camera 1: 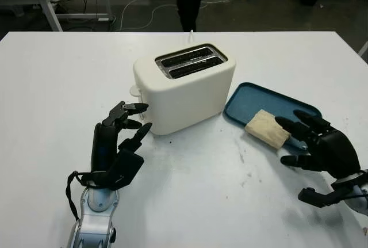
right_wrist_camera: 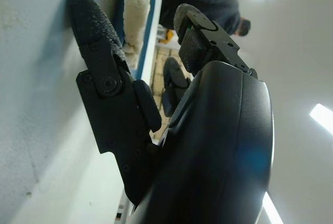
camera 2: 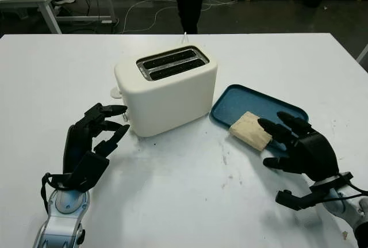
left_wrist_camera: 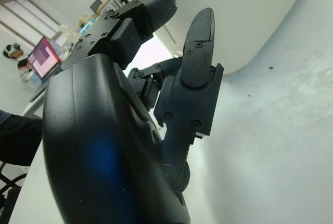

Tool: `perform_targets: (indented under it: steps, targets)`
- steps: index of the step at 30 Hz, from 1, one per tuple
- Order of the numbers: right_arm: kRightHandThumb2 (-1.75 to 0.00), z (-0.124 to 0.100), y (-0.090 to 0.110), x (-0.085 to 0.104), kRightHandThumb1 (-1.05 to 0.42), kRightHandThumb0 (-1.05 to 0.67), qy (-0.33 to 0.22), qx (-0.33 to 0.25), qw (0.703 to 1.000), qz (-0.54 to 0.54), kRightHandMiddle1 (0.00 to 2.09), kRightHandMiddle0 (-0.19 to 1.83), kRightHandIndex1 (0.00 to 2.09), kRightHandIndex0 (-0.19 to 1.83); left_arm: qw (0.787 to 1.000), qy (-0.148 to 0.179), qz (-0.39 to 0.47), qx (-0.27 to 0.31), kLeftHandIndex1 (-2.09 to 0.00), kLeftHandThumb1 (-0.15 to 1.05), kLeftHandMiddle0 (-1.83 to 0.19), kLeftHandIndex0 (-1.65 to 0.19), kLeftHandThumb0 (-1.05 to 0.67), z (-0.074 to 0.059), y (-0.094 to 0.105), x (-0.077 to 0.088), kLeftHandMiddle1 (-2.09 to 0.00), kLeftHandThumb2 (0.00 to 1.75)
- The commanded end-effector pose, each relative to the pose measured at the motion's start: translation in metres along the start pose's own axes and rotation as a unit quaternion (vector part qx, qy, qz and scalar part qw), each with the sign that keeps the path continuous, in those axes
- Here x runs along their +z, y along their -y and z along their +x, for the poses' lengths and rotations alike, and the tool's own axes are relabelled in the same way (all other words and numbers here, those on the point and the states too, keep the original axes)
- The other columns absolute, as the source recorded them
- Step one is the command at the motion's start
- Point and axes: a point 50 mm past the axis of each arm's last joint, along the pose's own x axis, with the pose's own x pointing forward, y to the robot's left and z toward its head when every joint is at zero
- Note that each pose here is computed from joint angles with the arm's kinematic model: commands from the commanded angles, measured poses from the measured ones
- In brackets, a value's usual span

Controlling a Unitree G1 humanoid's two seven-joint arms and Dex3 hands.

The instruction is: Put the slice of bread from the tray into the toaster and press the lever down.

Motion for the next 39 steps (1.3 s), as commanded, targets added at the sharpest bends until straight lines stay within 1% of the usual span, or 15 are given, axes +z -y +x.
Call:
perform_targets:
  steps: [1,10,15,17,21,27,30,32,33,34,36,37,38,39]
  targets:
    - [0.00,-0.001,-0.004,0.001,-0.77,-0.64,-0.002,-0.004,1.000,0.003,0.05,0.55,0.06,0.48,1.000,0.006,0.002,0.000,-0.72,0.92,-0.53,-0.59,-0.34,0.000,0.000,0.000,-1.22,0.21]
    - [-0.01,-0.001,-0.019,0.007,-0.81,-0.58,0.008,-0.015,1.000,-0.011,0.04,0.63,0.06,0.57,1.000,0.006,0.001,0.003,-0.72,0.92,-0.53,-0.59,-0.34,-0.001,0.000,0.000,-1.21,0.20]
    - [-0.01,0.003,-0.024,0.011,-0.83,-0.56,0.018,0.000,1.000,-0.024,0.02,0.63,0.04,0.58,1.000,0.009,0.004,0.004,-0.71,0.92,-0.53,-0.59,-0.35,-0.001,-0.001,0.001,-1.21,0.20]
    - [-0.01,0.005,-0.023,0.011,-0.84,-0.56,0.021,0.010,0.999,-0.028,0.02,0.62,0.04,0.58,1.000,0.010,0.007,0.004,-0.71,0.92,-0.53,-0.59,-0.35,-0.001,-0.001,0.001,-1.21,0.20]
    - [0.00,0.010,-0.020,0.015,-0.83,-0.57,0.030,0.012,0.999,-0.027,0.02,0.64,0.04,0.60,1.000,0.010,0.007,0.003,-0.71,0.92,-0.52,-0.59,-0.37,-0.002,-0.002,0.002,-1.20,0.20]
    - [-0.02,0.016,-0.009,0.026,-0.87,-0.61,0.063,0.005,0.998,-0.007,0.01,0.63,0.03,0.60,1.000,0.009,0.002,-0.001,-0.71,0.92,-0.52,-0.59,-0.37,-0.003,-0.001,0.002,-1.18,0.19]
    - [-0.02,0.016,-0.004,0.030,-0.89,-0.57,0.080,-0.007,0.997,-0.019,0.01,0.64,0.03,0.62,1.000,0.010,0.003,0.000,-0.71,0.92,-0.52,-0.59,-0.36,-0.003,-0.001,0.002,-1.17,0.19]
    - [-0.01,0.016,-0.001,0.031,-0.90,-0.53,0.087,-0.021,0.996,-0.030,0.03,0.68,0.05,0.66,1.000,0.011,0.001,-0.001,-0.71,0.92,-0.52,-0.59,-0.36,-0.003,-0.001,0.003,-1.17,0.18]
    - [-0.01,0.017,0.000,0.032,-0.90,-0.52,0.090,-0.034,0.994,-0.043,0.04,0.71,0.07,0.70,1.000,0.010,0.000,-0.001,-0.71,0.92,-0.52,-0.59,-0.36,-0.003,-0.001,0.003,-1.17,0.18]
    - [-0.01,0.017,0.001,0.033,-0.90,-0.49,0.094,-0.048,0.993,-0.059,0.08,0.80,0.13,0.82,1.000,0.010,0.000,-0.002,-0.70,0.92,-0.52,-0.58,-0.37,-0.003,-0.001,0.003,-1.16,0.18]
    - [-0.02,0.017,0.003,0.034,-0.92,-0.46,0.100,-0.073,0.989,-0.080,0.13,0.92,0.20,0.96,1.000,0.009,0.000,-0.004,-0.70,0.92,-0.52,-0.58,-0.38,-0.004,-0.001,0.002,-1.16,0.19]
    - [-0.04,0.017,0.003,0.034,-0.92,-0.45,0.102,-0.082,0.987,-0.090,0.16,1.02,0.28,1.06,1.000,0.008,0.001,-0.004,-0.70,0.92,-0.53,-0.58,-0.38,-0.004,-0.001,0.002,-1.16,0.18]
    - [-0.05,0.018,0.003,0.034,-0.92,-0.45,0.102,-0.091,0.985,-0.101,0.17,1.06,0.32,1.09,1.000,0.009,0.001,-0.004,-0.70,0.92,-0.53,-0.59,-0.38,-0.004,-0.001,0.003,-1.16,0.18]
    - [-0.07,0.018,0.003,0.034,-0.92,-0.47,0.103,-0.098,0.984,-0.111,0.24,1.11,0.65,1.05,1.000,0.009,0.000,-0.004,-0.70,0.92,-0.53,-0.59,-0.37,-0.004,-0.001,0.003,-1.16,0.18]
